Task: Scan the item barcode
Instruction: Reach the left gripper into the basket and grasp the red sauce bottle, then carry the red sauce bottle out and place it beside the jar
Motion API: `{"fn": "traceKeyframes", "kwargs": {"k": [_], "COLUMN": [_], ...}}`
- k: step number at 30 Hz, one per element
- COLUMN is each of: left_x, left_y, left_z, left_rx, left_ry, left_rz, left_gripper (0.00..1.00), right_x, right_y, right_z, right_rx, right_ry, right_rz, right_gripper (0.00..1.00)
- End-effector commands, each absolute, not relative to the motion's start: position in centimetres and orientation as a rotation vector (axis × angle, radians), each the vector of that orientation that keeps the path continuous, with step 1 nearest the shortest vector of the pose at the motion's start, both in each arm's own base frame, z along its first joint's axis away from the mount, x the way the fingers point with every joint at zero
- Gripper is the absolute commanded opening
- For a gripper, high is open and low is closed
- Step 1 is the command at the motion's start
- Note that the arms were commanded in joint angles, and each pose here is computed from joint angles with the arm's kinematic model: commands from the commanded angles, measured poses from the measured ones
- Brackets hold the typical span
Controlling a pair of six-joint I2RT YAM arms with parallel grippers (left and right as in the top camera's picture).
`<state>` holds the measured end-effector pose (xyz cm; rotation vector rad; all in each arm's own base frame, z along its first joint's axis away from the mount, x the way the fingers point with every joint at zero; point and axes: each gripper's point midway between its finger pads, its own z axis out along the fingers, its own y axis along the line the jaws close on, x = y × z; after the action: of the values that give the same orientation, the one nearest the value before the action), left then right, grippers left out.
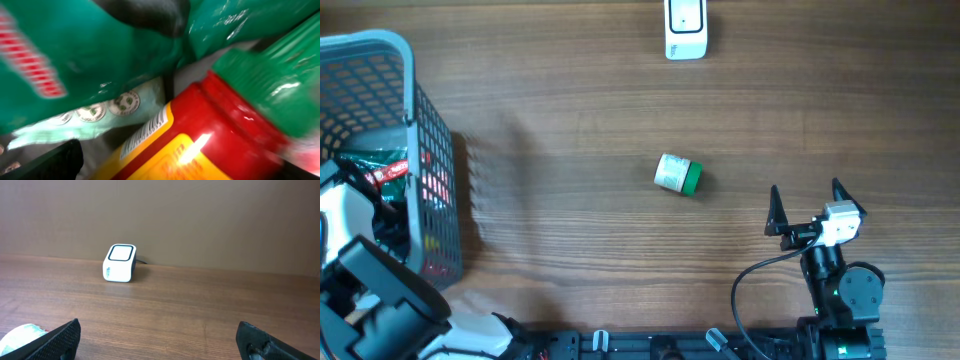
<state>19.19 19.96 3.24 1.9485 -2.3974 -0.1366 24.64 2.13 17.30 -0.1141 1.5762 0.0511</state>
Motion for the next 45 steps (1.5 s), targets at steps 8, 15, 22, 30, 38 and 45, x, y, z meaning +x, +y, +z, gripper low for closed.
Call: {"fn": "traceKeyframes", "kwargs": {"k": [8, 15, 22, 30, 38, 45], "left_x": [18.3, 22.4, 30.0, 33.7, 35.6, 36.3], "left_y": [17.3, 21.2, 24.4, 19.1, 3.4, -6.2], "left_z": [0.9, 7.9, 22.4, 32.5, 37.3, 33.2], "left_rx": [1.792, 1.892, 2.055, 1.900, 0.939, 0.522], "left_ry": [-2.335, -2.463, -2.815, -3.194, -3.662, -3.597], "left_rz": [0.006, -0.018, 0.198, 0.621, 0.773, 0.711], "left_gripper": [0.51, 0.45, 0.47, 0.48, 0.49, 0.49], "right_x": [24.6, 24.6, 24.6, 24.6, 24.6, 24.6], "right_y": [2.2, 2.2, 2.2, 2.2, 2.2, 2.2], "right_z": [17.4, 17.4, 17.4, 17.4, 17.4, 17.4], "right_rx": [-0.126, -0.126, -0.126, -0.126, -0.125, -0.126], "right_ry": [1.570, 1.570, 1.570, 1.570, 1.570, 1.570], "right_rz": [0.044, 0.044, 0.043, 0.044, 0.044, 0.043], "right_gripper": [1.00, 1.00, 1.00, 1.00, 1.00, 1.00]}}
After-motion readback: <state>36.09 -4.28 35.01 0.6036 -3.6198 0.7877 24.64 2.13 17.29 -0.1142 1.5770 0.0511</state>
